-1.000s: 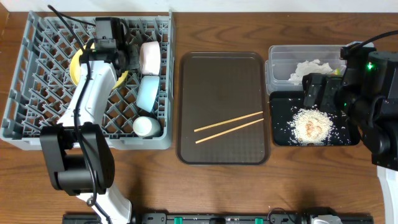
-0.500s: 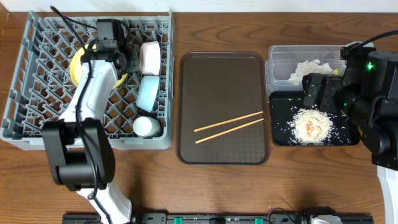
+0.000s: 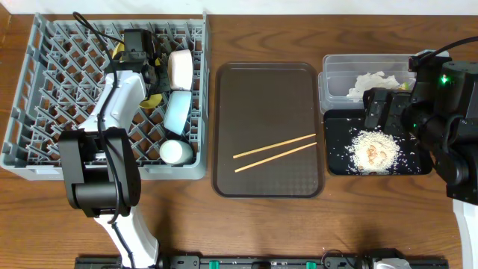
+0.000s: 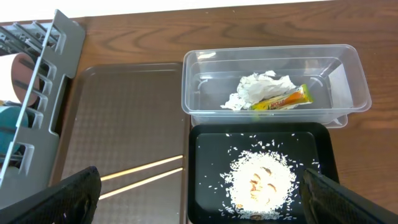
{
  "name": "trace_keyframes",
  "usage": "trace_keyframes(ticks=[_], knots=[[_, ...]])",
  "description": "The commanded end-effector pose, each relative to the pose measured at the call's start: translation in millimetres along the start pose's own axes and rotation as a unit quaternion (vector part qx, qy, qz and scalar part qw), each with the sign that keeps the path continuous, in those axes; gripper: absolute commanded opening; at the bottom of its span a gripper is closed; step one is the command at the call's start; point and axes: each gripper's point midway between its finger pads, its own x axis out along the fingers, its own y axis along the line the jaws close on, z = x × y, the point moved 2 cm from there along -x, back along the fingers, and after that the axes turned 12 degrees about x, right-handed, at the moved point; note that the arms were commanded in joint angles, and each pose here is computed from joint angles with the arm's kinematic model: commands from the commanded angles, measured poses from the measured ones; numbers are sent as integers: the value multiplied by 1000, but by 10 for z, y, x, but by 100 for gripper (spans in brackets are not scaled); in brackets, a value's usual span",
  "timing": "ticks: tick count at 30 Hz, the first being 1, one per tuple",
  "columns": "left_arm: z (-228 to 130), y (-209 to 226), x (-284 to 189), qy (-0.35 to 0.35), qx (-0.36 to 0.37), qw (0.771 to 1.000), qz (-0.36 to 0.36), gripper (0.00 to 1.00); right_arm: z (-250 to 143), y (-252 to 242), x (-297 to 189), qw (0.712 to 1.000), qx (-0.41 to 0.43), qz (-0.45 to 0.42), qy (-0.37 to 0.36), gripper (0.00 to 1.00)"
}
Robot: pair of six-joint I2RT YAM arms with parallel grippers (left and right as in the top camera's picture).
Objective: Sort waste into correct bins and load items into the dishwasher
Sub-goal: 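Lower the yellow plate upright into the rack's middle slots and release, then move the left gripper back over the chopsticks on the brown tray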
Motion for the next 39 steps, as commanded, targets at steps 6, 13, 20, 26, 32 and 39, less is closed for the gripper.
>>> trace_keyframes(ticks=[6,13,20,26,32,39], knots=[[121,28,-272,-29,-5,1000,2,8,20,-32,-5,1000,5,-6,-3,99],[457,-7,-1098,-130,-2,991,0,8,20,-32,-5,1000,5,-6,-3,99],[501,-128,-1362,-155,9,988,-9,8,20,-33,-5,1000,5,-6,-3,99],[513,-370,-1482,-167,31,985,-25,8,20,-32,-5,1000,5,-6,-3,99],[415,-874,-1986,-198,102,973,-60,11,20,-32,-5,1000,5,-6,-3,99],[-201,-1632,-2073,-126,301,940,-102,27,20,-33,-5,1000,5,-6,-3,99]])
